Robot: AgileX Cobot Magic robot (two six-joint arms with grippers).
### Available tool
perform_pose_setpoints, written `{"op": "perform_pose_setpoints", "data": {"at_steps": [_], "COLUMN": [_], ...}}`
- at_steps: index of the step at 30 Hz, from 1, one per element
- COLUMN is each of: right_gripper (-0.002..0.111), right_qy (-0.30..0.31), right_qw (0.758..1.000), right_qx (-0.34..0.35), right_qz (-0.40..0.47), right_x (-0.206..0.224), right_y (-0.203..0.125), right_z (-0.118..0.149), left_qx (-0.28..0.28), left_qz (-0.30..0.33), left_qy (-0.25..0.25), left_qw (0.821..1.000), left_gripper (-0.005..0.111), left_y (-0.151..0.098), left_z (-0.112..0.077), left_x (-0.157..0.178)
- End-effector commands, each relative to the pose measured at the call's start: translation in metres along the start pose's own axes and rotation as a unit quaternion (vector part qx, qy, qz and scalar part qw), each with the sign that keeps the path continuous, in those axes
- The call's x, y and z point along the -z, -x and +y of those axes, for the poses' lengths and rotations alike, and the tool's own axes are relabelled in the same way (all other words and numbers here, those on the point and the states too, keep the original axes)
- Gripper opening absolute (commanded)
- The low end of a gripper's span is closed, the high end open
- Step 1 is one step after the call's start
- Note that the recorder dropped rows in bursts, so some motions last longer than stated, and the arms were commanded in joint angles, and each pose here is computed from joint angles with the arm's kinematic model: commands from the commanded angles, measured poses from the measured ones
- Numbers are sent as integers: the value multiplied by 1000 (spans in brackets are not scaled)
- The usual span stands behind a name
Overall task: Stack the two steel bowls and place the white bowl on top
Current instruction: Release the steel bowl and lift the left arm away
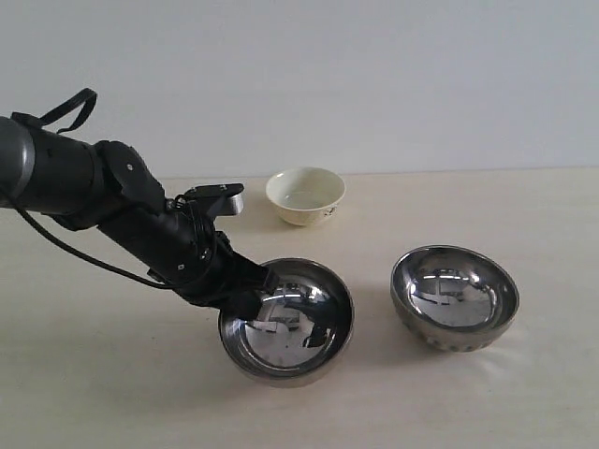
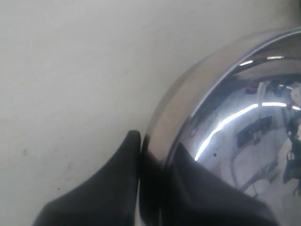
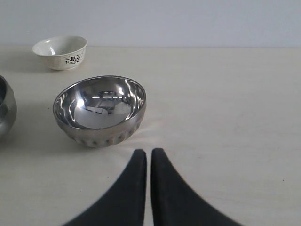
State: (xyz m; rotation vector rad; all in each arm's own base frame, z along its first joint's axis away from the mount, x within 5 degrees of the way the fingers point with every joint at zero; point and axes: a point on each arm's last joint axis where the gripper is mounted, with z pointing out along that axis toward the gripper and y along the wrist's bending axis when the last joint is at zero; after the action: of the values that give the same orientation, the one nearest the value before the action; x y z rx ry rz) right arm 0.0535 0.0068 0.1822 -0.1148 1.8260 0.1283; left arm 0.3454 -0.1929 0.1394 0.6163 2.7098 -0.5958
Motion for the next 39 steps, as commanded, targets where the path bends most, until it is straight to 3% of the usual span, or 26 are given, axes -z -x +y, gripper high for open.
{"op": "perform_pose_setpoints", "data": {"at_steps": [1, 5, 9, 11, 16, 21, 30, 35, 39], "right_gripper": [0, 0, 0, 0, 0, 0, 0, 0, 0], "right_qy": [-4, -4, -4, -4, -4, -4, -4, -4, -4], "right_qw": [1000, 1000, 1000, 1000, 1000, 1000, 1000, 1000, 1000], "right_qx": [5, 5, 5, 5, 5, 5, 5, 5, 5], "right_qz": [-6, -6, -6, -6, -6, -6, -6, -6, -6], "right_x": [0, 0, 0, 0, 0, 0, 0, 0, 0], "right_y": [1, 1, 1, 1, 1, 1, 1, 1, 1], "right_z": [-1, -1, -1, -1, -1, -1, -1, -1, -1], "left_qx": [-1, 0, 0, -3, -56, -102, -143, -153, -149], "left_qz": [-8, -14, -20, -25, -71, -118, -221, -276, -333], "left_qy": [1, 5, 9, 11, 31, 63, 85, 87, 94], "left_qw": [1000, 1000, 1000, 1000, 995, 986, 961, 945, 926], "left_gripper": [4, 8, 56, 65, 64, 56, 4, 4, 4], "left_y": [2, 3, 4, 5, 17, 25, 25, 10, -15], "left_z": [-1, 0, 1, 1, -8, -19, -47, -60, -66], "left_x": [-5, -6, -6, -5, 28, 76, 167, 209, 237]}}
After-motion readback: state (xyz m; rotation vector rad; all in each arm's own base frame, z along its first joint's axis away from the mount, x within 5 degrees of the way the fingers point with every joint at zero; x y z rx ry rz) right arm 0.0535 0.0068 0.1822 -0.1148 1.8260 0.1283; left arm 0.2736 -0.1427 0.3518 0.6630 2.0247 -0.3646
